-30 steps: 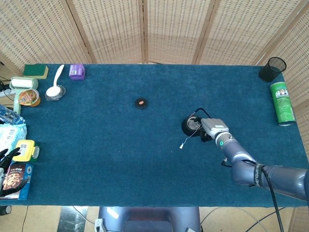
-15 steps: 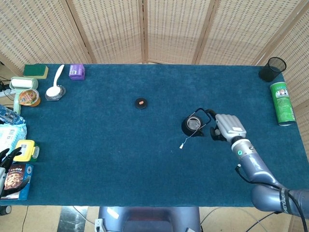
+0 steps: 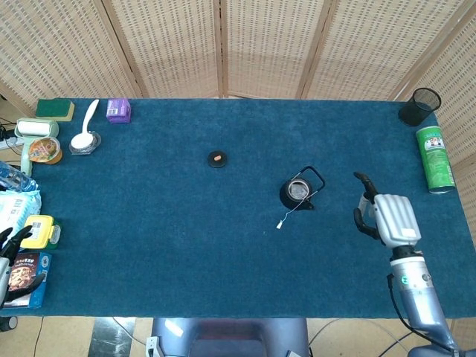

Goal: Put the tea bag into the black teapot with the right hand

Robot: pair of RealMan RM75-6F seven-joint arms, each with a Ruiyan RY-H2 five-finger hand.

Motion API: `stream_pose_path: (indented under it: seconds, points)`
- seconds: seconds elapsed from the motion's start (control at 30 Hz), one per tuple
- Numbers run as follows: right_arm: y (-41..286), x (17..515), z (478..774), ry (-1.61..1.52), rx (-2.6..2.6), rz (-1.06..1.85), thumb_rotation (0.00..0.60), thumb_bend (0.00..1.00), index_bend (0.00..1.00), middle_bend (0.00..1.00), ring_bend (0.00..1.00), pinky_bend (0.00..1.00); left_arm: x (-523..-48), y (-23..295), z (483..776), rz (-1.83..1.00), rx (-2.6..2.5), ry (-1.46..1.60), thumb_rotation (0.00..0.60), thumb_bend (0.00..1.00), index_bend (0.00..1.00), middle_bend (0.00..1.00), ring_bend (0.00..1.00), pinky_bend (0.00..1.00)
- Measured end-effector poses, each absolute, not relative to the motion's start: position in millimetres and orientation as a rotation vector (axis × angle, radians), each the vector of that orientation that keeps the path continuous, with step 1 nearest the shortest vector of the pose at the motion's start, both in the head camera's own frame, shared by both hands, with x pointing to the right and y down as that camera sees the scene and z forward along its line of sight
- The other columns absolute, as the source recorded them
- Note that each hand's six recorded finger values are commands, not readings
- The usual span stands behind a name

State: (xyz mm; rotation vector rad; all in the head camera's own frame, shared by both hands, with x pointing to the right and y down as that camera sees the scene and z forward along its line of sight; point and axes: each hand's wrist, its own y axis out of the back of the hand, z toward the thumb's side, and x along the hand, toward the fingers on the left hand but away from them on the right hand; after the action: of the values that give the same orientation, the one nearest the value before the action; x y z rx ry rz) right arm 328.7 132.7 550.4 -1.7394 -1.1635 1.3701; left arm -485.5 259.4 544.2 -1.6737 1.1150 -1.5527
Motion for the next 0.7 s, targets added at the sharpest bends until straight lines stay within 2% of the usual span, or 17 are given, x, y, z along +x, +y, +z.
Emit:
stream_pose_path:
  seconds: [0.27,0.7]
  points:
    - [176,357,559,-1.2,-1.656,1.395,0.6,0.53,0.2,0.42,0.42,0.44,-476,262,546,-1.485,-1.662,1.165,0.6,0.27,0.05,0.19,0.03,0.12]
    - [216,386,557,-1.265,-1.6,1.483,0.6,0.5,0.23,0.42,0.42,0.43,-460,267,546,-1.476,-1.704,1.135,0.6,0.27,0.05,0.19,0.03,0.12]
